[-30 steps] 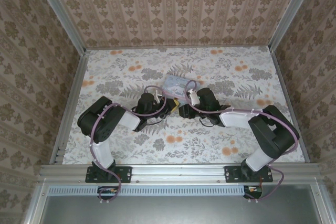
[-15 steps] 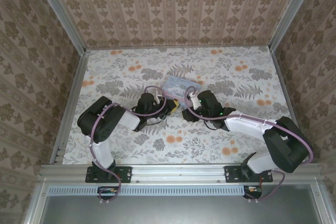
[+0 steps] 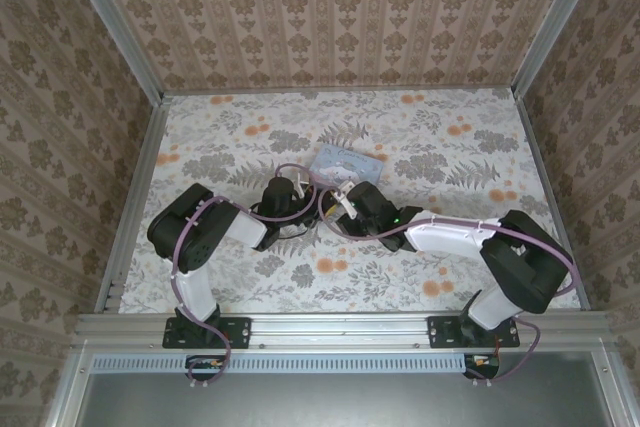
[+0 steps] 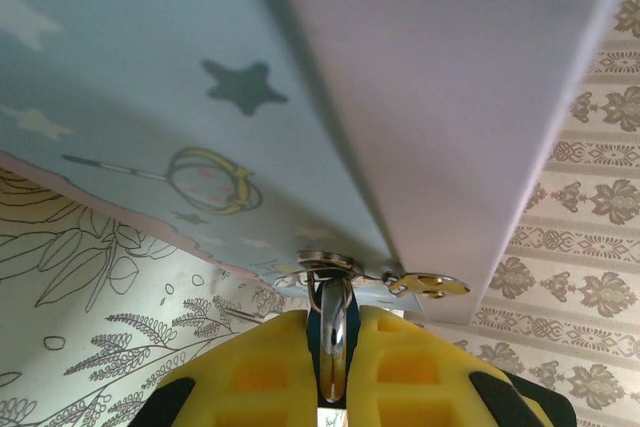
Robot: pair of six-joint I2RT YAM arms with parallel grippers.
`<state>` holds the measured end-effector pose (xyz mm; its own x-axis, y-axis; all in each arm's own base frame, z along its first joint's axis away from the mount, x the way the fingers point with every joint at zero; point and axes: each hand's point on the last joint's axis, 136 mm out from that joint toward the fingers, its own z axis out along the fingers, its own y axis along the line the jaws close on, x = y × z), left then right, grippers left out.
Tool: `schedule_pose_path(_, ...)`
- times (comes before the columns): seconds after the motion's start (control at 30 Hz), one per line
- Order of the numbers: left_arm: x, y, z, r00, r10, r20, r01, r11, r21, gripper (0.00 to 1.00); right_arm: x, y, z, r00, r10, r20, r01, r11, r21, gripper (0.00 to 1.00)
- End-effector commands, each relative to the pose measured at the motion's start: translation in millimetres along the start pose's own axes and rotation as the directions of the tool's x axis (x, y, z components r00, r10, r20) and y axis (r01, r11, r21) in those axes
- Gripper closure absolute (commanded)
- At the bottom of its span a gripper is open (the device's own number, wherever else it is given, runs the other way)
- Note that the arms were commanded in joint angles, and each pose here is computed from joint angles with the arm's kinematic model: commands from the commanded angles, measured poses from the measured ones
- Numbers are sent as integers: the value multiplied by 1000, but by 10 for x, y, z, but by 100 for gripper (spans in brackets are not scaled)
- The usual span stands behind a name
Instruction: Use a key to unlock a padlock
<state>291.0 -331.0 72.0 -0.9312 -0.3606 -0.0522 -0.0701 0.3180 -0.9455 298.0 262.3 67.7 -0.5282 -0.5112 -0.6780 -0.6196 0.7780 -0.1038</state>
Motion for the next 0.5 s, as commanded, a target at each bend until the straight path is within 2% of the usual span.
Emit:
schedule_pose_path(0.0,-24,-125,28,1000,16,-16,-15,999,39,100,-83,-104,35,997,-72,-4,72,993,97,58)
schedule_pose_path(0.27,-19,-123,24,1000,15,-17,-14,999,40,100,-201,-134,157,996,-88,-1,87,987,136,61)
schedule_pose_path(0.37,-14,-119,25,1000,15,-18,-14,999,41,100,-247,-150,215,996,-85,2,84,985,151,66)
schedule_pose_path(0.47,3,-118,28,1000,14,-21,-13,999,43,100,-270,-134,274,997,-76,1,75,986,150,76)
